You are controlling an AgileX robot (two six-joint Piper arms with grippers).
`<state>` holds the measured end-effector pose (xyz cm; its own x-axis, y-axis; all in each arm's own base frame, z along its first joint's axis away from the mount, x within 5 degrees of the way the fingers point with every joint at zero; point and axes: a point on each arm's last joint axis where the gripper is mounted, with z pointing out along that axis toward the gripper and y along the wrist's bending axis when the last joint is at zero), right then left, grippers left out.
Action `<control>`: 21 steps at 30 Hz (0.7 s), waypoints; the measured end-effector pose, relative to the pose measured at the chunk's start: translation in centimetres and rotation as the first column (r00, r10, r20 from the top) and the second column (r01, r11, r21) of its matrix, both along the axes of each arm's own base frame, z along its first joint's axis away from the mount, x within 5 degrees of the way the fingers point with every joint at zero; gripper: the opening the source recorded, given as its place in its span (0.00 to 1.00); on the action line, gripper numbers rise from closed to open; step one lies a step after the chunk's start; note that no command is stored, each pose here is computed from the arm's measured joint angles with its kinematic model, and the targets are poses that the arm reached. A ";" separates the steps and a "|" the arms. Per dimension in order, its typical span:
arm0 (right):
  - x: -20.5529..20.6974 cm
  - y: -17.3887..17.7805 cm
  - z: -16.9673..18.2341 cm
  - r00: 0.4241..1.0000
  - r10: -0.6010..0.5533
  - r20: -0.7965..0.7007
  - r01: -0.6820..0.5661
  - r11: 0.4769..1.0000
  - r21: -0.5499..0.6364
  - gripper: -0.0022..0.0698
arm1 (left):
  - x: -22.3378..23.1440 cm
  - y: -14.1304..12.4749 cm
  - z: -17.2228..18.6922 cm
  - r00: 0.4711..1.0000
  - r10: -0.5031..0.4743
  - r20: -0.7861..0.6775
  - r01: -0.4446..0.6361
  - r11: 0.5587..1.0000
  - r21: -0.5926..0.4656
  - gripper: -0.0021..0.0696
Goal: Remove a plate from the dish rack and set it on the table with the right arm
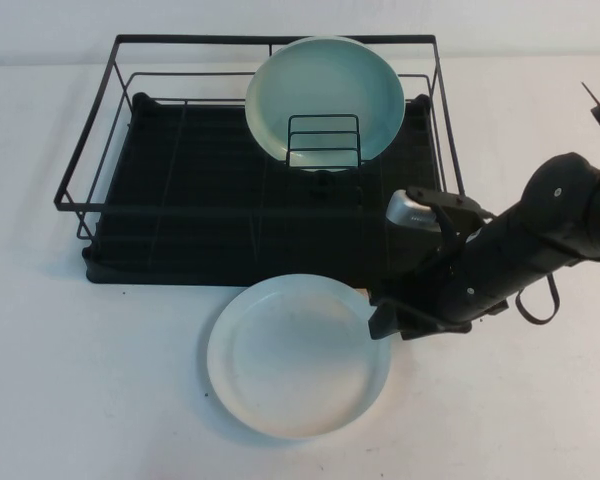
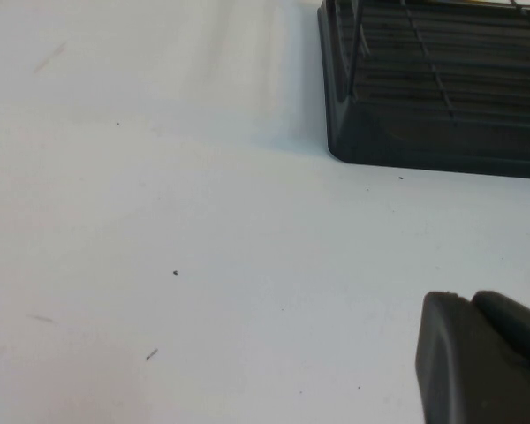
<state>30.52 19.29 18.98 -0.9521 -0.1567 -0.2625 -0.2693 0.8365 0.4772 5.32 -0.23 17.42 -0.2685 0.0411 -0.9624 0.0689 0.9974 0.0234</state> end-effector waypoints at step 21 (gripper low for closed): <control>-13.7 -8.0 15.7 0.880 0.161 0.447 -0.140 0.987 -0.080 0.01 | 0.0 0.0 0.0 1.000 0.000 0.000 0.000 1.000 0.000 0.02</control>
